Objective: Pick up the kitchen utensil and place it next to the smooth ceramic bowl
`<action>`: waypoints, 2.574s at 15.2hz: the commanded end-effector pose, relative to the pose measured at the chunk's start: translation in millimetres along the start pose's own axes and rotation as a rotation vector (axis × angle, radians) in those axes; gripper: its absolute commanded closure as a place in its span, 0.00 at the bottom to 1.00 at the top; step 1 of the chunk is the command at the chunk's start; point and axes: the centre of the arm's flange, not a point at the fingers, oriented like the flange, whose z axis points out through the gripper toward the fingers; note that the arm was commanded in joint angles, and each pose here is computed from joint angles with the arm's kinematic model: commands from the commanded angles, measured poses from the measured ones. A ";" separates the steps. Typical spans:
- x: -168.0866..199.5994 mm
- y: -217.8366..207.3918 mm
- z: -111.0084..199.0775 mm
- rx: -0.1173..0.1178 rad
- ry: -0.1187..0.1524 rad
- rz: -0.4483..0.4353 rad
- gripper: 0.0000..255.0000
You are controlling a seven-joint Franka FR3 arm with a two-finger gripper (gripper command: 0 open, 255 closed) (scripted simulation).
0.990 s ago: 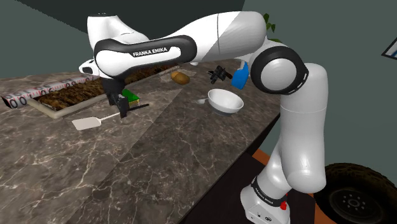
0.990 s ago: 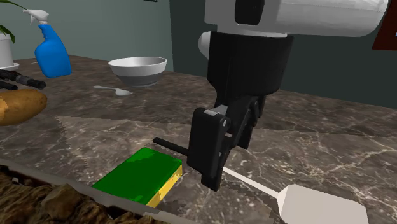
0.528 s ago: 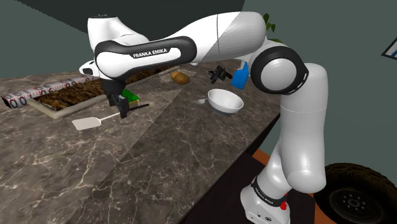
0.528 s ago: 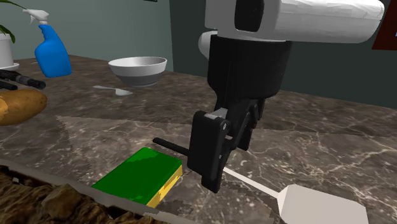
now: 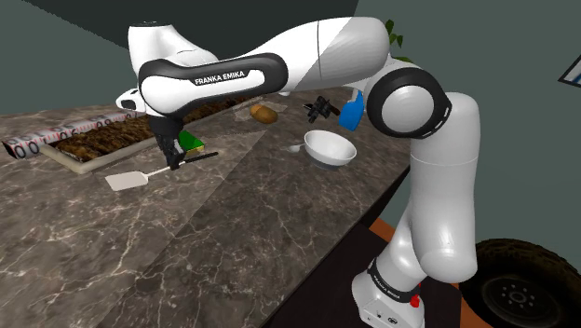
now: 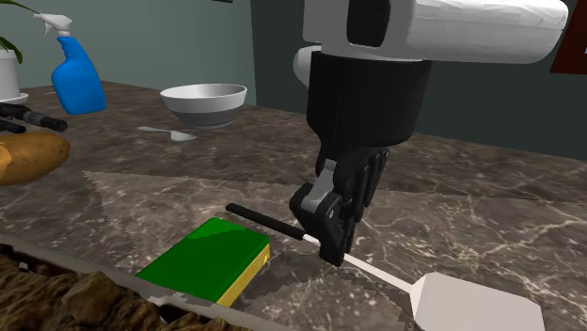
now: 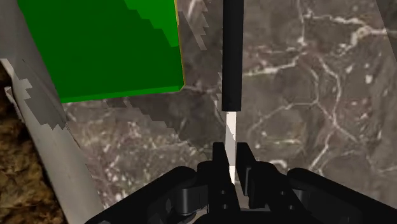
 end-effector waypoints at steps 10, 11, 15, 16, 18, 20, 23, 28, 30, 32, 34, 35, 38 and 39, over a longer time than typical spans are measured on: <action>-2.4 0.0 -36.8 0.000 0.000 0.000 1.00; -2.8 0.0 -42.0 0.000 0.000 0.000 1.00; -4.2 0.0 -63.1 0.000 0.000 0.000 1.00; -4.5 0.0 -68.4 0.000 0.000 0.000 1.00; -5.2 0.0 -78.9 0.000 0.000 0.000 1.00; -5.9 0.0 -89.4 0.000 0.000 0.000 1.00; -7.0 0.0 -105.3 0.000 0.000 0.000 1.00; -8.7 0.0 -131.6 0.000 0.000 0.000 1.00; -9.4 0.0 -142.1 0.000 0.000 0.000 1.00; -10.1 0.0 -152.7 0.000 0.000 0.000 1.00; -16.2 -11.7 -152.8 0.000 0.000 0.000 1.00; -22.2 -23.5 -152.4 0.000 0.000 0.000 1.00; -40.2 -58.7 -151.3 0.000 0.000 0.000 1.00; -46.3 -70.4 -150.9 0.000 0.000 0.000 1.00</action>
